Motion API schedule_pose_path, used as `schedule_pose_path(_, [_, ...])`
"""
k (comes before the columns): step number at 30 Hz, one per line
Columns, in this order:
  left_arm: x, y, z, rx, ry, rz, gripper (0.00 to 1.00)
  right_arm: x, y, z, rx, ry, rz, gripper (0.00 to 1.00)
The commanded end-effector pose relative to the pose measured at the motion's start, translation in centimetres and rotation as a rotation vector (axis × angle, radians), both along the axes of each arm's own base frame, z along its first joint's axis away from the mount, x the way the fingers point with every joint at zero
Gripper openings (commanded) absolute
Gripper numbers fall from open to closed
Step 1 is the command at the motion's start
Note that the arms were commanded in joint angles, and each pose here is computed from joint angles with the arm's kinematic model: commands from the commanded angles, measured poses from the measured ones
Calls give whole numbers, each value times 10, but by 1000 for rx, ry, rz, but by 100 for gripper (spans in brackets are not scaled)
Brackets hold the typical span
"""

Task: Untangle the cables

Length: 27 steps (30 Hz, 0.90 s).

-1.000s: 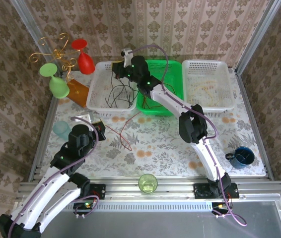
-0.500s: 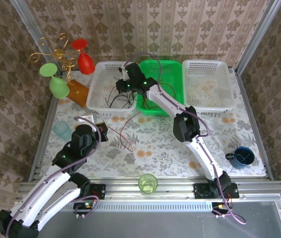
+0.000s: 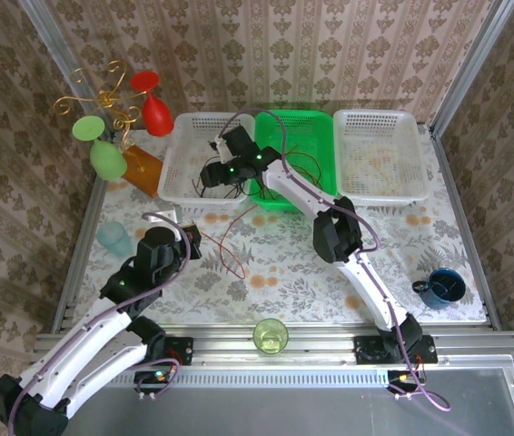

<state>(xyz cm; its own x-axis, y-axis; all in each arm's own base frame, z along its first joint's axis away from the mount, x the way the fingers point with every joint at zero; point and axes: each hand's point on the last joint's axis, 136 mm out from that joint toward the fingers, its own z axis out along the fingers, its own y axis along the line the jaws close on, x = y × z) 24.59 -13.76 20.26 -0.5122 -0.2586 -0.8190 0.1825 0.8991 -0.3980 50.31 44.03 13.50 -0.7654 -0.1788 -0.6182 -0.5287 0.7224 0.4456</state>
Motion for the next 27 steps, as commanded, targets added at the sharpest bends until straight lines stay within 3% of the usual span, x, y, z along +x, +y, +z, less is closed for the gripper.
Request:
schedule_pose_path(1, [4,-1,16,-22,-40,14,0,-9,-17,98,58,-115,-9,69])
schedule_pose_path(6, [6,-4,17,-21,-40,8,0,-10,-54,120,-2,-106,-129,74])
schedule_pose_path(12, [9,-8,17,-23,-39,1,0,-5,-112,96,-125,18,-317,73])
schedule_pose_path(19, [11,-13,16,-22,-36,-12,0,-3,-128,60,-62,146,-355,56])
schedule_pose_path(27, [10,-13,16,-22,-35,-13,0,-2,-125,33,-3,214,-328,47])
